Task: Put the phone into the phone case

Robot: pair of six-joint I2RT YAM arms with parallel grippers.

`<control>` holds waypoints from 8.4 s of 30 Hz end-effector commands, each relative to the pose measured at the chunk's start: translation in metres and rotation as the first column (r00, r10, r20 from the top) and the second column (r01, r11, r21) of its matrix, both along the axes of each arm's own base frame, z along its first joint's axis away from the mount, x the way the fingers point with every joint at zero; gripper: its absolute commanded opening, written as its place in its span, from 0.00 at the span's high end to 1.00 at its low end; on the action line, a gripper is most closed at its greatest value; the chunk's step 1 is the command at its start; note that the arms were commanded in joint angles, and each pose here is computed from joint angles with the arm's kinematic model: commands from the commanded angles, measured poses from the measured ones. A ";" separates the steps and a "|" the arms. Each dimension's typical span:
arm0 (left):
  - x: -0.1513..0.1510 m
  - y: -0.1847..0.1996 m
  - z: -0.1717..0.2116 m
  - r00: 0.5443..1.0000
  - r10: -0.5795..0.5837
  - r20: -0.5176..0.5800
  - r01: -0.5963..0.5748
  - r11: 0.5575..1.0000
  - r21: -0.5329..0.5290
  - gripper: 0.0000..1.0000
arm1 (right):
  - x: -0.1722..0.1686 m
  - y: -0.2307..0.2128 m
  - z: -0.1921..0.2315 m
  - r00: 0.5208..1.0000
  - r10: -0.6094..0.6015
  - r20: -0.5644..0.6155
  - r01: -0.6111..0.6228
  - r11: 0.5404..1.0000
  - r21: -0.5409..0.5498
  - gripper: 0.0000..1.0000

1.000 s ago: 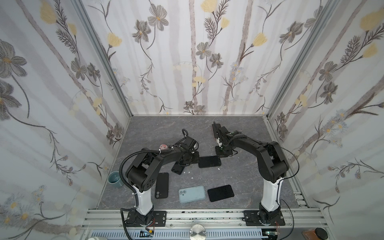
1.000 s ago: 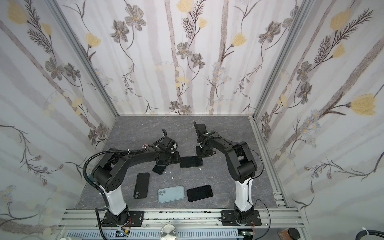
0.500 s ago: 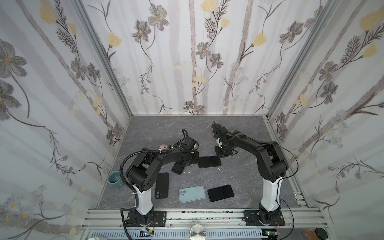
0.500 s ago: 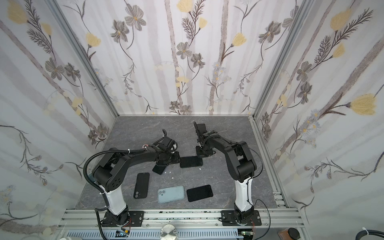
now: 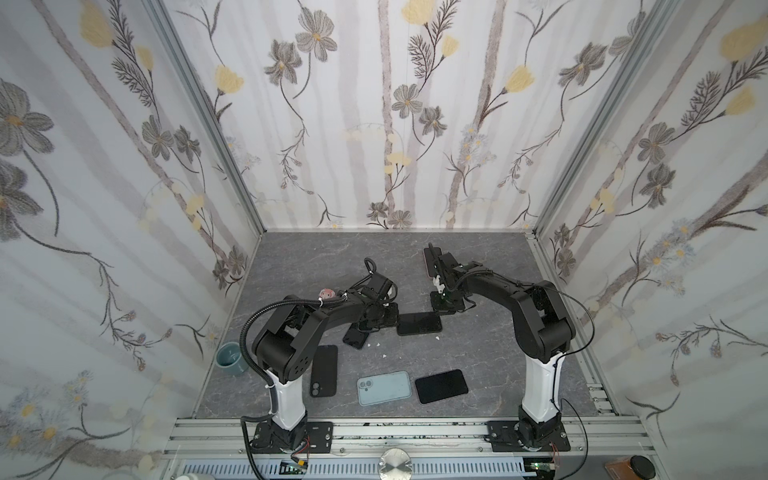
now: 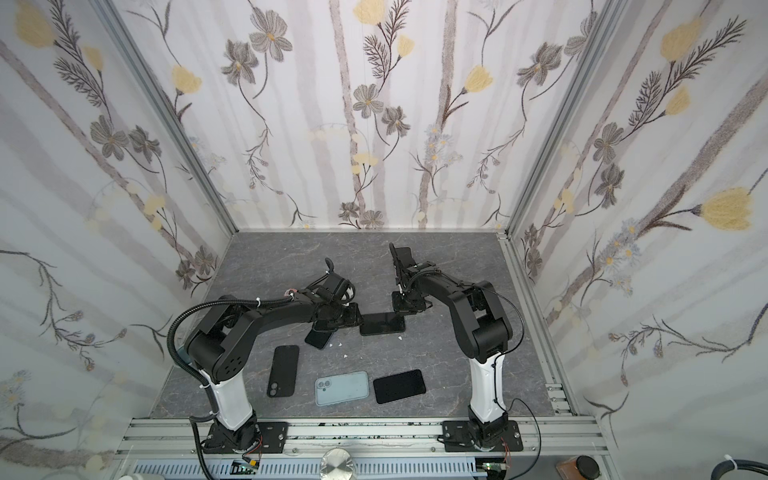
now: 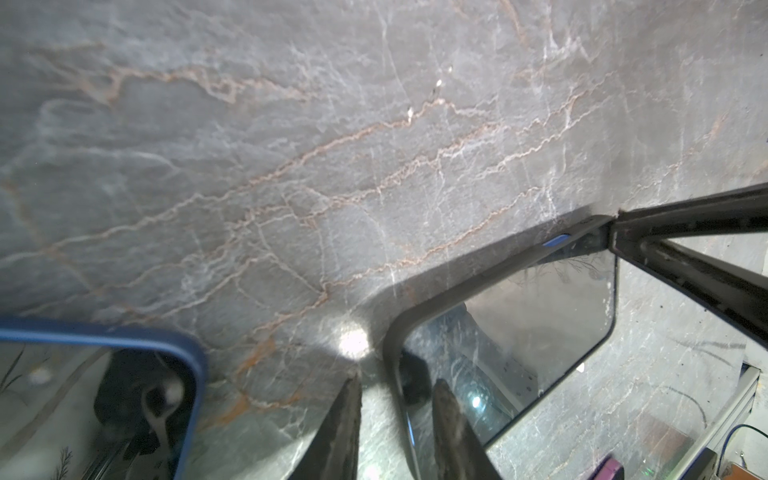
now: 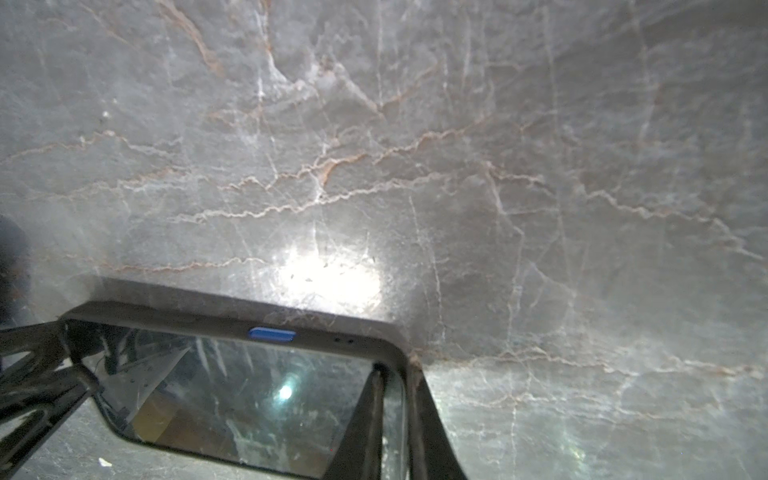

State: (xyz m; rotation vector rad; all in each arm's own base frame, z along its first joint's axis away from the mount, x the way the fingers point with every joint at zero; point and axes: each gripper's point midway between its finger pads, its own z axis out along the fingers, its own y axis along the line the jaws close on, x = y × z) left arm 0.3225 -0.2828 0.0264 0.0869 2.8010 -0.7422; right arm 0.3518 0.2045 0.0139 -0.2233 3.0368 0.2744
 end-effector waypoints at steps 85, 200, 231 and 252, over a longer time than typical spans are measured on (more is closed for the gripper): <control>-0.096 0.114 0.156 0.216 -0.414 0.884 0.183 0.907 0.380 0.00 | -0.021 -0.081 -0.019 0.897 0.439 0.046 -0.427 0.890 -0.161 0.34; 0.004 0.225 0.114 0.757 0.245 0.606 -0.449 0.869 0.210 0.00 | -0.178 0.169 0.020 0.233 0.870 0.435 -0.954 0.292 -0.071 0.45; 0.005 0.229 0.115 0.753 0.236 0.614 -0.449 0.866 0.218 0.00 | -0.099 0.098 0.009 0.295 0.906 0.303 -0.857 0.391 -0.335 0.50; 0.010 0.232 0.110 0.762 0.241 0.601 -0.456 0.859 0.233 0.00 | 0.039 0.057 0.025 0.289 0.891 0.351 -0.711 0.445 -0.545 0.44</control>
